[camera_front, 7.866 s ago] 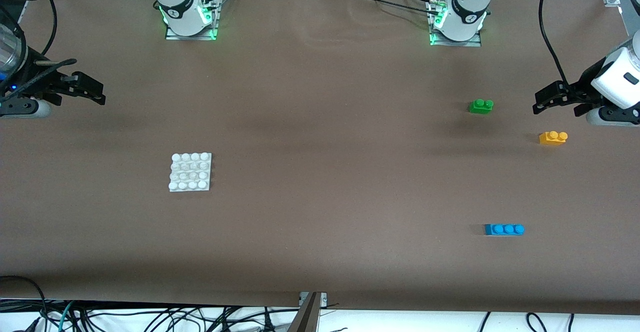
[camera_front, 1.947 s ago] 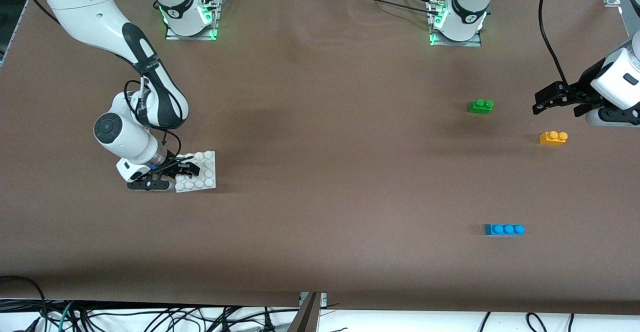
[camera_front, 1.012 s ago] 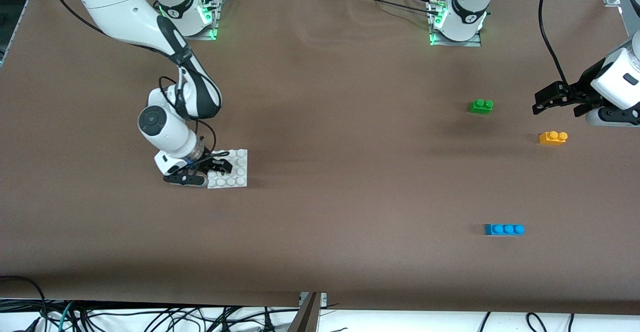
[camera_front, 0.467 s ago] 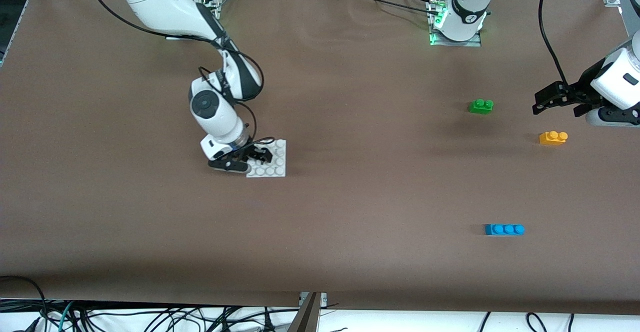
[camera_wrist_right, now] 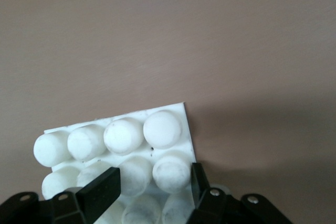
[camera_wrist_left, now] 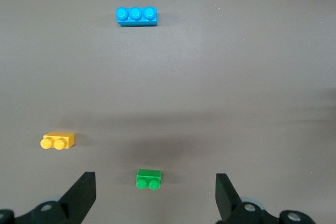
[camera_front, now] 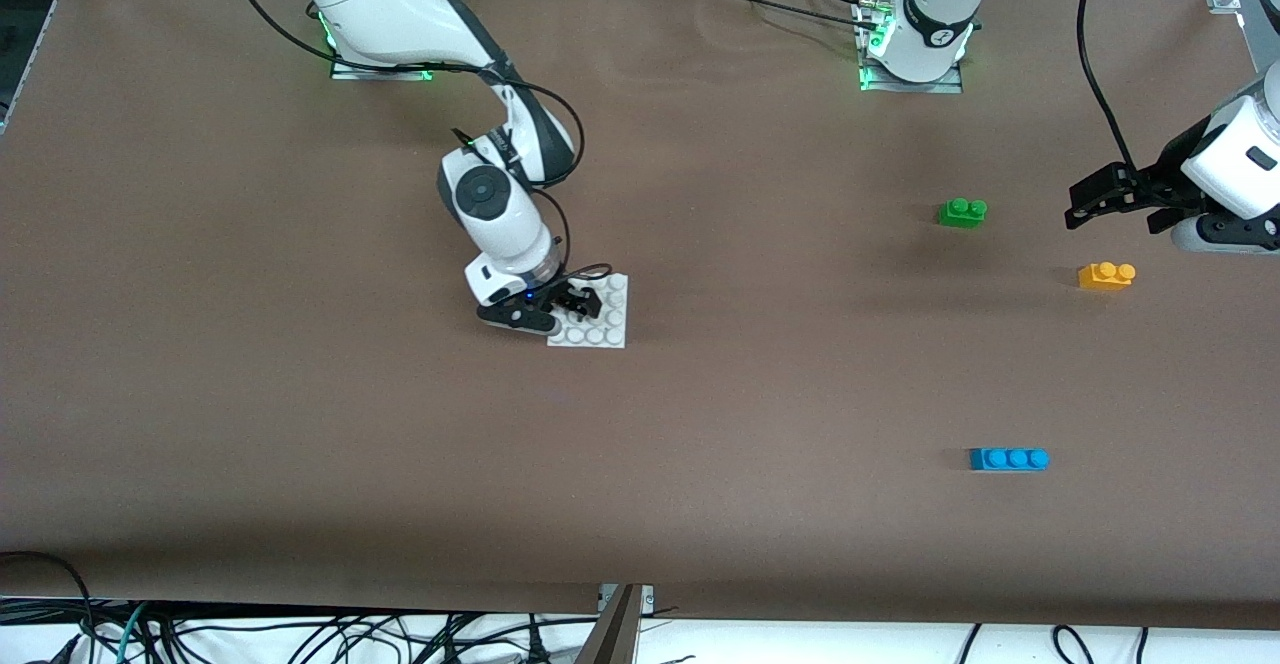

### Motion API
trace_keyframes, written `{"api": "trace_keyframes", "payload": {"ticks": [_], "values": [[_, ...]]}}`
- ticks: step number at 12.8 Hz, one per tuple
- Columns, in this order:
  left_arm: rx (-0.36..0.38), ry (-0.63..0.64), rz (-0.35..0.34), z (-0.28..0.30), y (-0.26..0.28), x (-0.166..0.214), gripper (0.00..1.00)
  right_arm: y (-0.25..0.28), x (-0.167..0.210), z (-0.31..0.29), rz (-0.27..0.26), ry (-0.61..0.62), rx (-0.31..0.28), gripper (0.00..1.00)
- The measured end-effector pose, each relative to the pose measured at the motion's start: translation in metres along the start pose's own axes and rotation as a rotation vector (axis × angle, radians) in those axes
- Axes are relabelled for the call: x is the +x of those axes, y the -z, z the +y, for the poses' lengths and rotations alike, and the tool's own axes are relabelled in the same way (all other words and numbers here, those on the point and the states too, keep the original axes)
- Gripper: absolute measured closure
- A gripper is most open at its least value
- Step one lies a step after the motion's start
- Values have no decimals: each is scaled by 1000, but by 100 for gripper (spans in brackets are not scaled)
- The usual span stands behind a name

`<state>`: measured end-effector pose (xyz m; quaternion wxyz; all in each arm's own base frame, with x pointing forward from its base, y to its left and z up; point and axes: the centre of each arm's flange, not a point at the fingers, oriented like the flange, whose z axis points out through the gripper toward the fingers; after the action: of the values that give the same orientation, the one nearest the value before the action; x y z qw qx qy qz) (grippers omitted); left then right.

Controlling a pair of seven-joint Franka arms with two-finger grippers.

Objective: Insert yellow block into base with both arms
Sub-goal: 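Slide the white base plate toward the table middle with the right gripper, then release the base plate and retract the right gripper to rest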

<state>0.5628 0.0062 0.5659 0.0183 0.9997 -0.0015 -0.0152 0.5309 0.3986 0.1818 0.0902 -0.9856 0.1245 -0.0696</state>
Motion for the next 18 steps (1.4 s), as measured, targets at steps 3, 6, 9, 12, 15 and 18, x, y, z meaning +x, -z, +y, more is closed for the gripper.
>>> {"api": "trace_keyframes", "payload": {"ticks": [3, 6, 9, 12, 15, 18], "values": [[0, 0, 0, 0, 0, 0, 0, -5, -26, -38, 17, -12, 15, 37], [0, 0, 0, 0, 0, 0, 0, -8, -51, -66, 15, 23, 34, 37], [0, 0, 0, 0, 0, 0, 0, -9, -76, -86, 10, 61, 47, 37], [0, 0, 0, 0, 0, 0, 0, -9, -91, -98, 7, 68, 55, 37], [0, 0, 0, 0, 0, 0, 0, -9, -91, -99, 9, 67, 56, 37], [0, 0, 0, 0, 0, 0, 0, -7, -81, -98, 17, 59, 47, 35]]}}
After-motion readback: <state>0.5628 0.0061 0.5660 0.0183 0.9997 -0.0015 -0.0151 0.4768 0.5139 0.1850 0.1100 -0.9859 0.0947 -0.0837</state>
